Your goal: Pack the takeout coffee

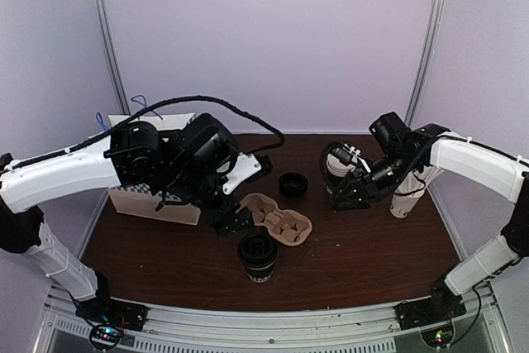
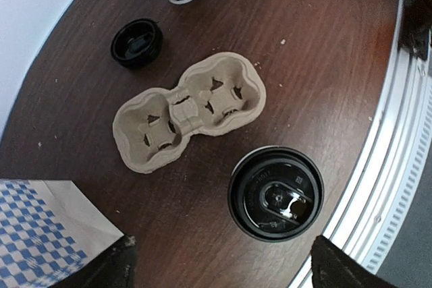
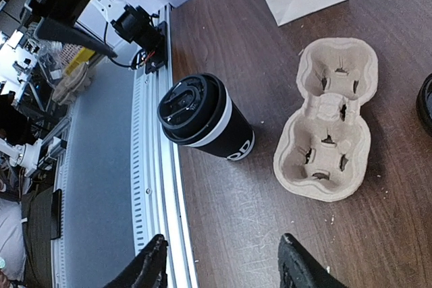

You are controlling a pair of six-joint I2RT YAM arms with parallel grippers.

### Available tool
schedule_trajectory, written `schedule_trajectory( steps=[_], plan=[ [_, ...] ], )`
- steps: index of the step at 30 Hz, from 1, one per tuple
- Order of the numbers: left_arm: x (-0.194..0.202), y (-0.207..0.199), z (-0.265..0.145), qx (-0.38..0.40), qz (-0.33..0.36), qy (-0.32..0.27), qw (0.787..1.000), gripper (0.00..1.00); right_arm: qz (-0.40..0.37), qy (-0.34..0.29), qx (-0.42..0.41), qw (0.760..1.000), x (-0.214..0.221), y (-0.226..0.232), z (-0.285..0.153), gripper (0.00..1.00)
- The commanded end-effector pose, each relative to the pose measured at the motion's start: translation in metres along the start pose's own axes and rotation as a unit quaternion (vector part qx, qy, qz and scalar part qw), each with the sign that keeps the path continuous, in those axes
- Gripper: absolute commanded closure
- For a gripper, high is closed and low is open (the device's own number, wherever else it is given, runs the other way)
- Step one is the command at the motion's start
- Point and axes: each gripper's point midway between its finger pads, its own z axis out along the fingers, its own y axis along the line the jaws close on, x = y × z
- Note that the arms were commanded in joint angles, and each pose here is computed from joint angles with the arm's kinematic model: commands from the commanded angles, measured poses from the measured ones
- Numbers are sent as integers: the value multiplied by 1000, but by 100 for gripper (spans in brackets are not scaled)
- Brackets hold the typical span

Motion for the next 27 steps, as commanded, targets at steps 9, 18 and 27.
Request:
schedule_trajectory(
  steps=[9, 18, 27],
  plan=[
    [22, -4, 23, 79, -282, -66, 954, 24, 61, 77, -24, 995, 8, 20, 50, 57],
    [38, -27, 46, 139, -341, -50, 928, 29, 135, 116, -109, 978, 14, 41, 99, 65],
    [52, -26, 65, 134, -384, -16, 913, 36, 199, 120, -158, 960, 12, 44, 125, 66]
  ],
)
